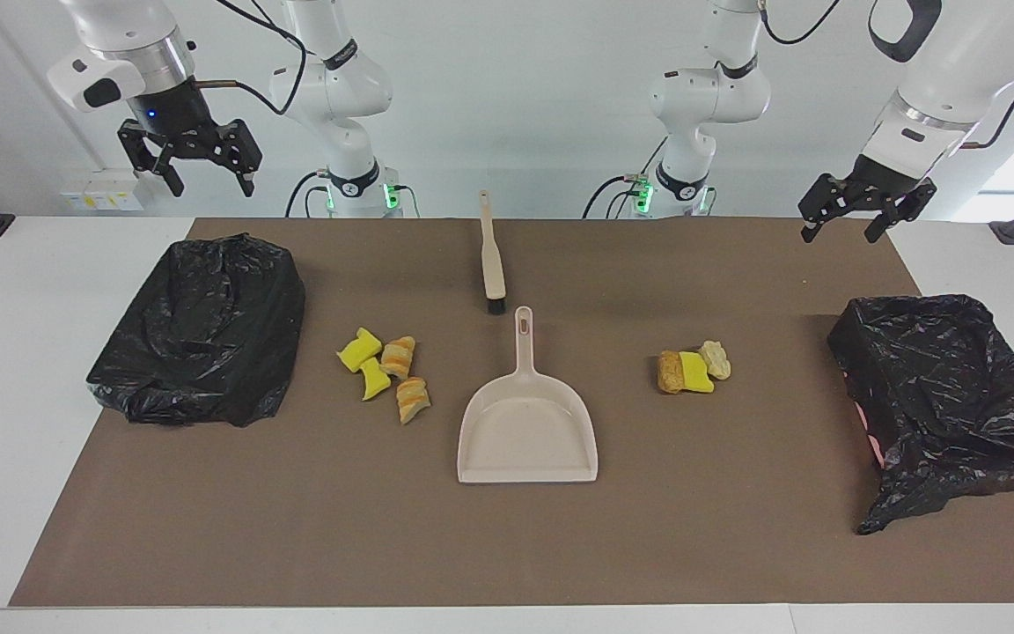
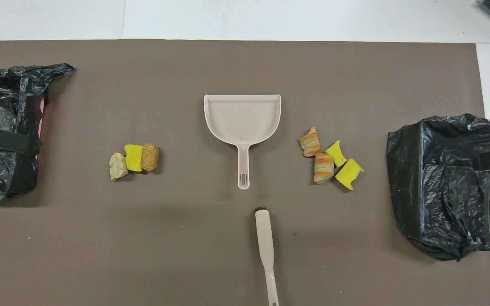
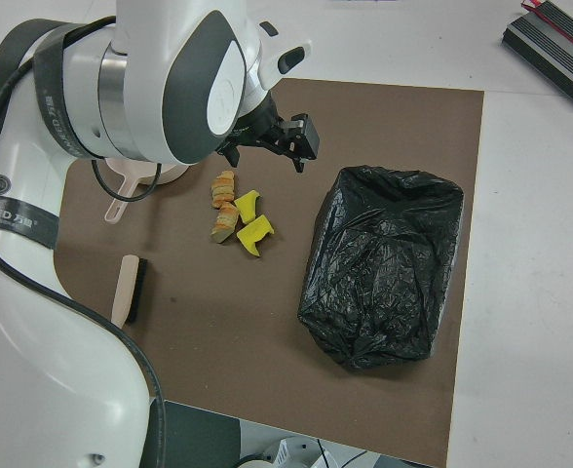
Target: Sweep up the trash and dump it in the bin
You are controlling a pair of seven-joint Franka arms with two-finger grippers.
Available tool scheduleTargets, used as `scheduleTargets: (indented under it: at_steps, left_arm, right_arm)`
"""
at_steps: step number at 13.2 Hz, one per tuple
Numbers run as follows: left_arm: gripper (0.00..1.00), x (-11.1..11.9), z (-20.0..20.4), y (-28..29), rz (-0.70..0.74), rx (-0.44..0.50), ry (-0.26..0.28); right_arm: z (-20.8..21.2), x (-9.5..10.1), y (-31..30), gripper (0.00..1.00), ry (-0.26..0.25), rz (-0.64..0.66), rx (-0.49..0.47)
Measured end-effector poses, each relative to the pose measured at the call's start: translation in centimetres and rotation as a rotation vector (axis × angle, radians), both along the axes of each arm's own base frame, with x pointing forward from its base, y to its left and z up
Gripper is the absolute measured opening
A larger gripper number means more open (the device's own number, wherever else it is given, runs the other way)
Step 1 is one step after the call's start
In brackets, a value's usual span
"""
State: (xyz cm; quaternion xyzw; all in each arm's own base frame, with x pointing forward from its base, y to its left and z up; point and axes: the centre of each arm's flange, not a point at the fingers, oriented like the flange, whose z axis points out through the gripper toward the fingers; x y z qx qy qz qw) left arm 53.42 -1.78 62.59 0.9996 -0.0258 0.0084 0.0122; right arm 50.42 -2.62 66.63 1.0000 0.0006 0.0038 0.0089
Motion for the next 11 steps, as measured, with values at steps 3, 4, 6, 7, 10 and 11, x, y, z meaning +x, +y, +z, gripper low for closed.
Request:
scheduleTargets:
  at_steps: [3,4,6,7,10,11]
  left_arm:
    - [1.0,-0.02,-0.03,-0.07,-0.002,0.0,0.002]
    - [1.0,-0.02,-0.03,-0.07,-0.002,0.0,0.002]
    - [1.0,-0.03,-0.04,-0.07,-0.001,0.0,0.003]
    - [1.0,-0.03,-0.05,-0.04,-0.001,0.0,0.003]
    - [1.0,-0.08,-0.12,-0.12,-0.002,0.0,0.008]
    - [1.0,-0.09,-0.14,-0.2,-0.005,0.0,0.009]
  right_arm:
    - [0.0,0.06,0.0,1.0,-0.004,0.0,0.0]
    - [0.01,0.07,0.0,1.0,-0.005,0.0,0.0]
    - [0.02,0.08,0.06,1.0,-0.007,0.001,0.0]
    - [0.01,0.09,0.08,1.0,-0.006,0.002,0.0]
    - [-0.23,0.1,0.28,1.0,-0.001,0.005,-0.001]
    - [-0.26,0.1,0.3,1.0,0.0,0.006,-0.001]
